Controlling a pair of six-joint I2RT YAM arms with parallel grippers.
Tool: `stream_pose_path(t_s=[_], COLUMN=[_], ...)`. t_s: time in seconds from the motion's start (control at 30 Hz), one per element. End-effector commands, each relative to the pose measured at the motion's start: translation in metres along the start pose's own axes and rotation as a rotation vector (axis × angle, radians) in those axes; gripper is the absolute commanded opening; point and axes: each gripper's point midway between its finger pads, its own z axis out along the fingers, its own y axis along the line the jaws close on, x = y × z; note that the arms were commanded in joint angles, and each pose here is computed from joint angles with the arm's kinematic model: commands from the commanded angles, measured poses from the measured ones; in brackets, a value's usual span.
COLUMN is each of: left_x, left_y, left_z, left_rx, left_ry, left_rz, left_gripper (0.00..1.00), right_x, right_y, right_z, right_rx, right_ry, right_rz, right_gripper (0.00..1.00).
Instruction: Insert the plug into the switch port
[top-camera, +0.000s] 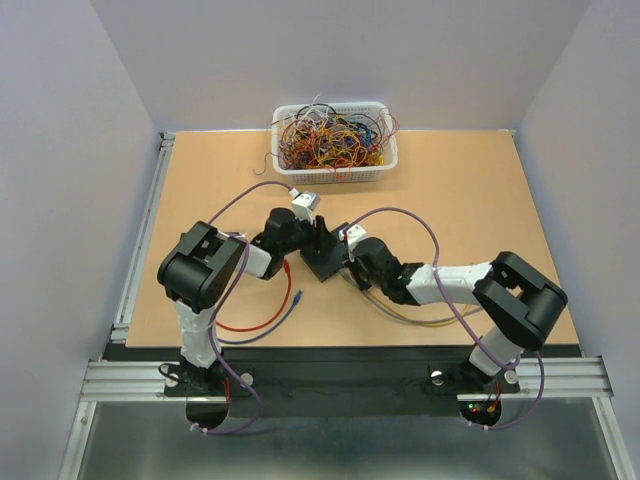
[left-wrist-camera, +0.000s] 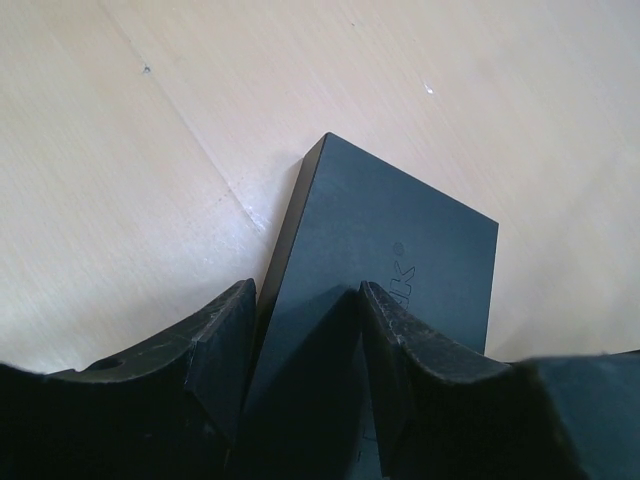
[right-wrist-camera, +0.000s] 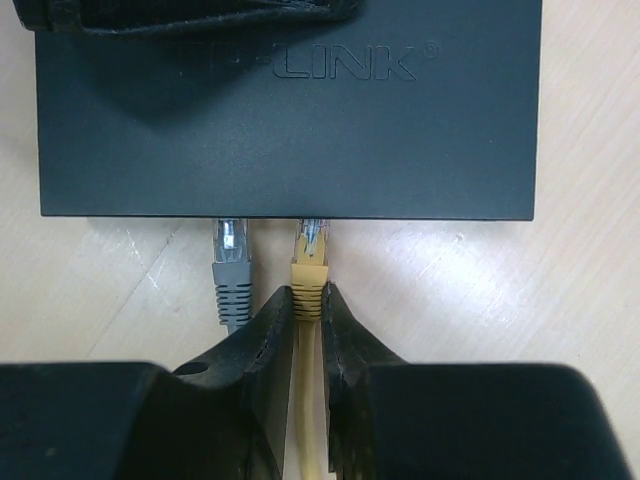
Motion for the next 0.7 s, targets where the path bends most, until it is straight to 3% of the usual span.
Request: stream_pose_path(t_s=[0.0,0.13,0.4,0.67], left_x=[0.055,0.057,0.062,0.087], left_y=[-0.036,-0.038,-0.05,-0.076], left_z=[-0.001,-0.002,0.002,0.0], left_rx=[0.126,0.126,0.117,0.161], left_ry=[0.182,0.19,0.221,0.292], left_rz=[-0.004,0.015,0.08,0.104], left_gripper=[0.55,0.55,0.55,0.55], right_x=[-0.068,-0.088,-0.168,-0.21], right_y=[0.014,0.011,0.014,0.028], right_z=[0.008,0.0,-0.02,-0.005], right_rx=[-0.039,-0.02,-0.024,-0.069], right_ry=[-0.224,-0.289,-0.473,-0.571], right_rz=[0.025,0.037,-0.027,-0.101], right_gripper=[0.0,0.01,0.0,0.0])
